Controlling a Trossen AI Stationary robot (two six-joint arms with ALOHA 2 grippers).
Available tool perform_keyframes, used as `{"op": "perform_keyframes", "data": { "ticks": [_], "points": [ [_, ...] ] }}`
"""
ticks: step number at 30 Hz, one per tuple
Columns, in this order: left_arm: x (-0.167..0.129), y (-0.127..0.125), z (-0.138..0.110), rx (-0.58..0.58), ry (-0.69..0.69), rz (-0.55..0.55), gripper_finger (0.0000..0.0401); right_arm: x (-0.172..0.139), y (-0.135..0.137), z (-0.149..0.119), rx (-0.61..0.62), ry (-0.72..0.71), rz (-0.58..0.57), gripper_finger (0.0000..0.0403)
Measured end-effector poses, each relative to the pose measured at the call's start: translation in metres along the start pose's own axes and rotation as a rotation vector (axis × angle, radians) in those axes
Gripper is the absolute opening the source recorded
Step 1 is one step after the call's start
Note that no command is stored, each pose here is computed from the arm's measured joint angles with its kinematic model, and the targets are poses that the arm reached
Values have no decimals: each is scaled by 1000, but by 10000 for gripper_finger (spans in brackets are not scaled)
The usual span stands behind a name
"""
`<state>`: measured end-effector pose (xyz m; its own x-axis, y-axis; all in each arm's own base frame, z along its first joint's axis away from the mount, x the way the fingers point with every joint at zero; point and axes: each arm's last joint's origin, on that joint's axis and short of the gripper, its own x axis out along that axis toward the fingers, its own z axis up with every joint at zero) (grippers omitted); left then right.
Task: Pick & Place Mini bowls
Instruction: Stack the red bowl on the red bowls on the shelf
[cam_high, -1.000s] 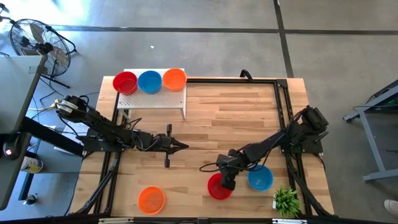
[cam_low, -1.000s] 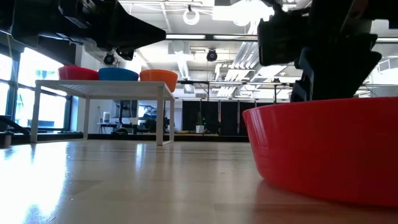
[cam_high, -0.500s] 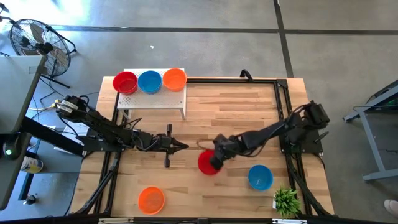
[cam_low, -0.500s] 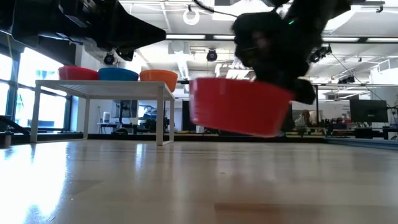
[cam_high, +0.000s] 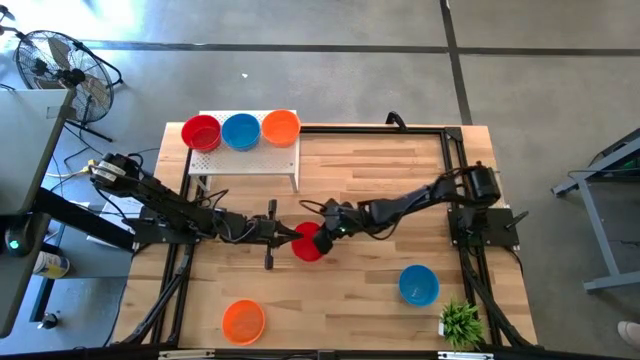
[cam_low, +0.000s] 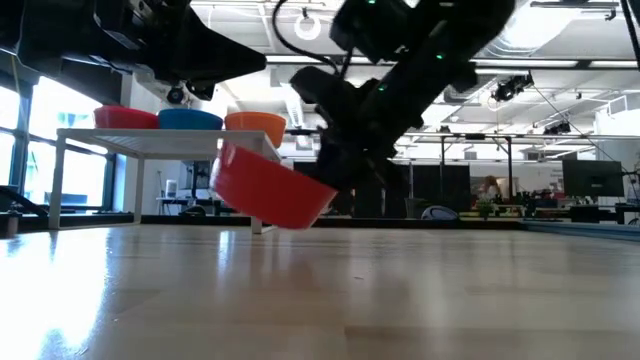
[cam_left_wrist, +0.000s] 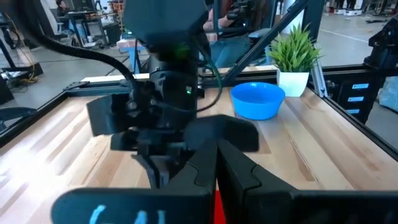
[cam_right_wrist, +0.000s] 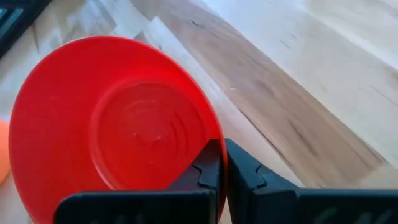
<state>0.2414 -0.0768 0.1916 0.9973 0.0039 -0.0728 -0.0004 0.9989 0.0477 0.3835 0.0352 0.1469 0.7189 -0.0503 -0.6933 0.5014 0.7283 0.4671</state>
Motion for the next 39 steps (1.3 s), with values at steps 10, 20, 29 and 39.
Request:
{"op": "perform_keyframes", "data": {
  "ticks": [10,20,29,39],
  "points": [
    [0,0,0,5,0,8,0,27,16,13,-158,42,-61,13],
    [0,0,-1,10,8,11,0,23,18,15,-261,25,-77,82],
    [0,0,-3,4,29,13,0,-41,21,26,-529,-137,-83,40],
    [7,-1,-6,5,194,62,1,-92,-47,2,-542,-389,36,10]
  ]
}}
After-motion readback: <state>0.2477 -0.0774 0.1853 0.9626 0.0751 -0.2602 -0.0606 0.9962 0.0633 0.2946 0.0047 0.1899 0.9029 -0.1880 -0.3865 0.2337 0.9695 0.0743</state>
